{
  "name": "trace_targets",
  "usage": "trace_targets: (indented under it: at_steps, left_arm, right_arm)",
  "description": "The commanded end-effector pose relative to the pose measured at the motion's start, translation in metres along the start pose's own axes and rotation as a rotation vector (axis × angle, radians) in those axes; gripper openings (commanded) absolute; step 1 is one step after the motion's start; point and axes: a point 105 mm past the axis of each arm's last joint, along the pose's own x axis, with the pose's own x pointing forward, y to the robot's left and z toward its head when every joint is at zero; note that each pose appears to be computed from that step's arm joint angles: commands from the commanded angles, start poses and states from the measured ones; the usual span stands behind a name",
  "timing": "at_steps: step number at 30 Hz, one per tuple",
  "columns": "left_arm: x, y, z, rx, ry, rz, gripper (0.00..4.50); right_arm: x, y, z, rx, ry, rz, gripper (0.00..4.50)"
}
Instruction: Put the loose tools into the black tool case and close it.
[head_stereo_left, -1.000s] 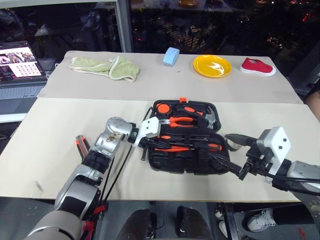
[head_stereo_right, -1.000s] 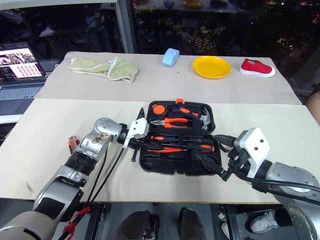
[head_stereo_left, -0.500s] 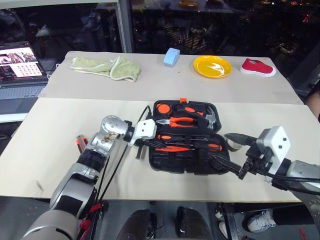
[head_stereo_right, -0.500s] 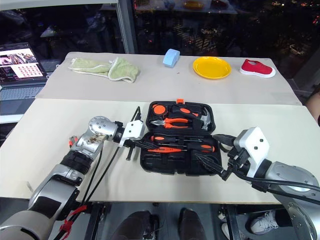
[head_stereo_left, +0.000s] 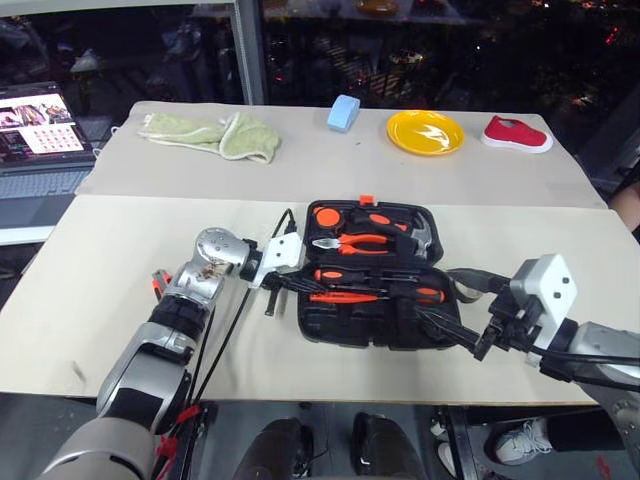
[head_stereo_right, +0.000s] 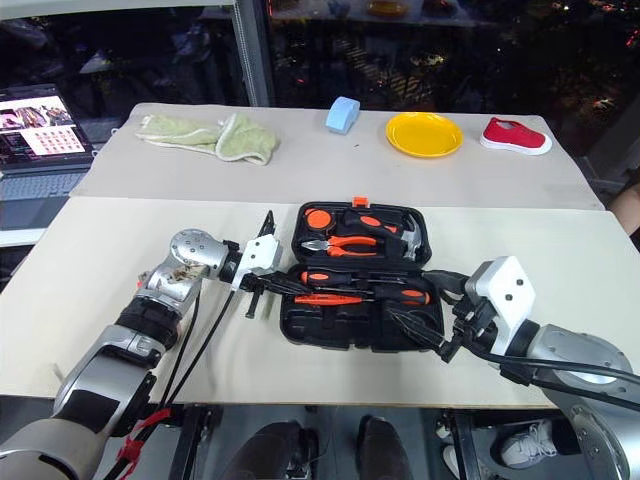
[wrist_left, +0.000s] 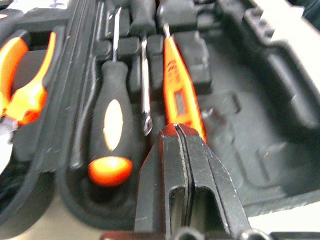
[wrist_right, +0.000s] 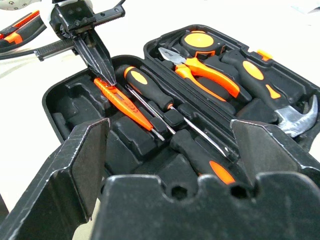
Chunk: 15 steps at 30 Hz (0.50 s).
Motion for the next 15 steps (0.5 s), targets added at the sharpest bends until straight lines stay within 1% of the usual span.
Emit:
trace_targets:
  at_steps: [1,7,13,15]
  left_arm:
    - [-0.004,0.001,-0.006,0.03,0.058,-0.024,0.03]
    - [-0.008,-0.004,-0.011,0.047,0.079,-0.058,0.03]
    - [0.0,-0.011,-0.009,0.064,0.051,-0.081,0.03]
    - [0.002,-0.008,-0.005,0.063,0.031,-0.068,0.03]
  right_arm:
    - [0.001,0.002,0.009,-0.026,-0.041,0.0,4.5]
    - [0.0,0.002,0.009,-0.017,-0.047,-0.012,4.5]
    - [-0.001,-0.001,0.008,-0.003,-0.052,-0.029,4.5]
    - [-0.001,-0.001,0.008,-0.002,-0.053,-0.031,4.5]
